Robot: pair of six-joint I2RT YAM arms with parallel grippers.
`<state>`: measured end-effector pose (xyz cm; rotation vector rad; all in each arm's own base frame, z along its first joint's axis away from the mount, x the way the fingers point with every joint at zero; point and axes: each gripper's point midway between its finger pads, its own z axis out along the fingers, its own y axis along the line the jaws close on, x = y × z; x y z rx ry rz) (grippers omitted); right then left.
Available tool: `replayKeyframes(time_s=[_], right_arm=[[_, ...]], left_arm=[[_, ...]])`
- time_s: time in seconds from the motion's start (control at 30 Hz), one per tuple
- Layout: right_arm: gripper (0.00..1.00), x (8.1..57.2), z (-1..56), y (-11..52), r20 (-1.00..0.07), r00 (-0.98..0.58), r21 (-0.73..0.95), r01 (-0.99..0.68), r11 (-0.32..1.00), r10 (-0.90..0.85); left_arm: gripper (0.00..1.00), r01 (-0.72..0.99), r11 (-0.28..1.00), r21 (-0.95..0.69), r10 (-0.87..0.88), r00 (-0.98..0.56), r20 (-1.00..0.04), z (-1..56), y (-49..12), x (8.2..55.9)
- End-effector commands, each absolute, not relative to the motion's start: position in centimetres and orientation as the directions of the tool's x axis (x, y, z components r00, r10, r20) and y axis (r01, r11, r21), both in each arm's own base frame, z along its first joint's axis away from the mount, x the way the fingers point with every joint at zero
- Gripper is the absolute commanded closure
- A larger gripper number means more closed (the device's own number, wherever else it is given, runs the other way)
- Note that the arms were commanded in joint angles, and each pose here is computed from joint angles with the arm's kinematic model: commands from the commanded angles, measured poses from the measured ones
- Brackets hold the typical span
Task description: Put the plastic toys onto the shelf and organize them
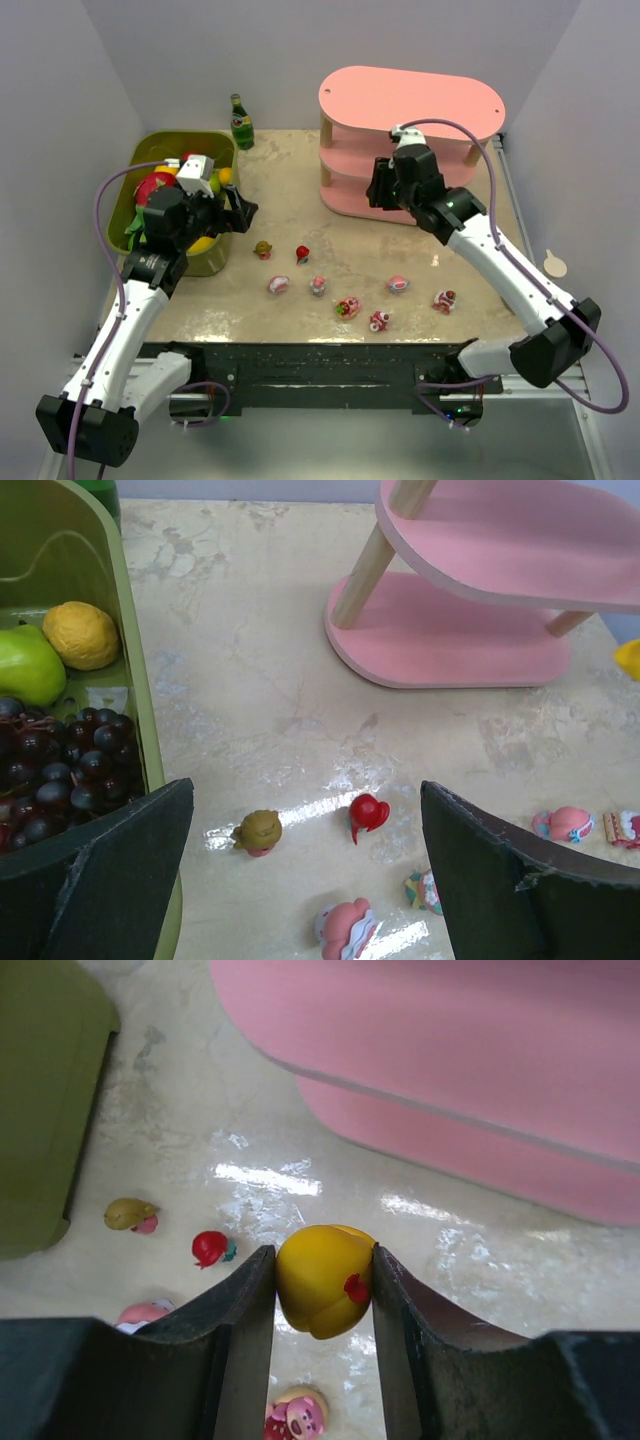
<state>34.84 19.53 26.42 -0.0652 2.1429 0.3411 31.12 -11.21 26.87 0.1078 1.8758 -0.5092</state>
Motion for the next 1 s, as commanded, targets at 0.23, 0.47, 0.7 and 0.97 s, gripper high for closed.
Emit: replayKeyframes(time_s=[0.23,0.47,0.7,0.97], right_arm=[[1.00,33.0,39.9,10.7,-0.915,-0.371,0.115,0.133,0.984,0.157],[1.00,34.7,43.0,6.9,-0.931,-0.317,0.111,0.230,0.967,0.183],[1.00,37.3,43.2,5.0,-0.928,-0.315,0.112,0.269,0.957,0.198],[1.00,39.3,42.8,2.6,-0.923,-0.314,0.118,0.316,0.942,0.221]], left_arm=[[0.00,0.345,0.889,-0.301,-0.171,-0.359,-0.918,27.1,-11.7,31.3],[0.00,0.351,0.887,-0.301,-0.169,-0.360,-0.918,27.1,-11.7,31.2],[0.00,0.351,0.888,-0.297,-0.169,-0.351,-0.921,27.3,-11.6,31.0],[0.00,0.347,0.889,-0.298,-0.169,-0.356,-0.919,27.1,-11.6,31.1]])
